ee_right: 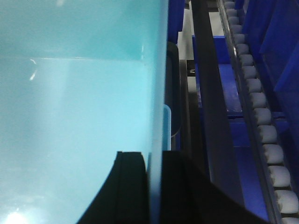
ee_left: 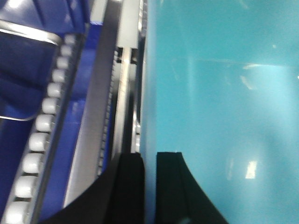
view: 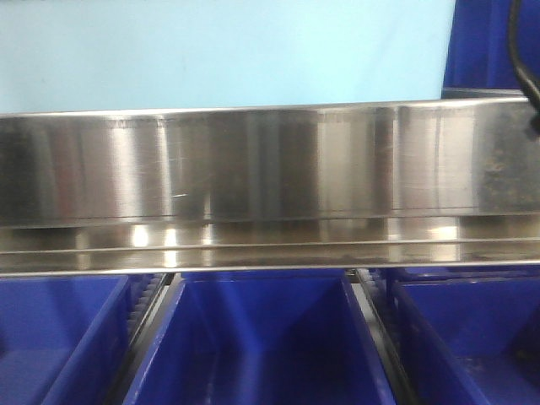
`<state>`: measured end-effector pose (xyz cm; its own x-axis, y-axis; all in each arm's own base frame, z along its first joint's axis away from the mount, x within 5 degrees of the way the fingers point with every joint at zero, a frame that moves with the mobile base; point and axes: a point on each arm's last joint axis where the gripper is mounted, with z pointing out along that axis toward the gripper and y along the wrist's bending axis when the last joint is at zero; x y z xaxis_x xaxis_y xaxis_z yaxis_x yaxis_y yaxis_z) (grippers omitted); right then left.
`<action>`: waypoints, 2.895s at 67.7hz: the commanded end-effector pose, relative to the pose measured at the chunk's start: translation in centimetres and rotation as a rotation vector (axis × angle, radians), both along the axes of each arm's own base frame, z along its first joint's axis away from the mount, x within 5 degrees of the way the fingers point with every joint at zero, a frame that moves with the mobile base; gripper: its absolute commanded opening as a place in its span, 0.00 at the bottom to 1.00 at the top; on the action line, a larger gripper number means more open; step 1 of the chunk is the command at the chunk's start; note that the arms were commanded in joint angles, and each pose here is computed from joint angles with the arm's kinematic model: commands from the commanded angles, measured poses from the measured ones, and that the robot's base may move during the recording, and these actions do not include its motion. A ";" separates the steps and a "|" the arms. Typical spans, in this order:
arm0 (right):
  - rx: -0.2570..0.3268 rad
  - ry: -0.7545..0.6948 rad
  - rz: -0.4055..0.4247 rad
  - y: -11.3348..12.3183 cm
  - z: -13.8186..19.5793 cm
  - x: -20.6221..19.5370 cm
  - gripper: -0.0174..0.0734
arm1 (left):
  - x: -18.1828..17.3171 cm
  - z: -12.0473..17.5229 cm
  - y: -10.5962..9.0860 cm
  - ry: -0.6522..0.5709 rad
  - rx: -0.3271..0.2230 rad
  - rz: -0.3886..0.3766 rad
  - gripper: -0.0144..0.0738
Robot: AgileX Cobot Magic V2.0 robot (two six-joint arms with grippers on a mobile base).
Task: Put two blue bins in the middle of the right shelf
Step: 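Lower the teal bin onto the shelf behind the steel rail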
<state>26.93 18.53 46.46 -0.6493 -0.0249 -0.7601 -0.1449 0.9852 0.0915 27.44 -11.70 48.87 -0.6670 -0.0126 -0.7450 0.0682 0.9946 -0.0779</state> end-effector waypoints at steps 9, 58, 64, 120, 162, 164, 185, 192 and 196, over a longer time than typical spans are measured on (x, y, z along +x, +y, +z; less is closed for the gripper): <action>0.022 -0.030 0.007 0.3 0.4 0.0 0.03 | 0.5 -1.4 -1.0 0.036 -0.064 -0.069 0.04; 0.051 -0.068 0.020 1.5 0.0 1.4 0.03 | 1.7 -2.5 -1.6 -0.045 -0.074 -0.089 0.04; 0.041 -0.054 0.012 1.4 -0.1 1.4 0.03 | 1.7 -2.7 -1.6 -0.042 -0.072 -0.089 0.04; -0.006 -0.149 0.017 1.6 -2.4 2.1 0.03 | 1.7 -4.6 -1.6 -0.213 -0.084 -0.139 0.04; 0.012 -0.165 0.005 2.2 -6.4 2.9 0.03 | 2.5 -7.5 -2.2 -0.265 -0.078 -0.179 0.04; 0.014 -0.162 0.003 2.2 -6.5 3.0 0.03 | 2.5 -7.5 -2.2 -0.269 -0.070 -0.180 0.04; -0.002 -0.150 -0.005 2.2 -8.0 3.1 0.03 | 2.8 -9.4 -2.6 -0.298 -0.077 -0.210 0.04; -0.003 -0.149 -0.006 2.2 -8.0 3.1 0.03 | 2.9 -9.4 -2.6 -0.299 -0.078 -0.211 0.04; -0.002 -0.150 -0.005 2.2 -8.0 3.1 0.03 | 2.9 -9.4 -2.6 -0.299 -0.078 -0.211 0.04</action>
<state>30.13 19.50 37.64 -0.5915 -0.0263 -0.8059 -0.0621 0.9980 0.0130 30.69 -13.24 38.00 -0.4970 0.1025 -0.8617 0.2466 0.9687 -0.0270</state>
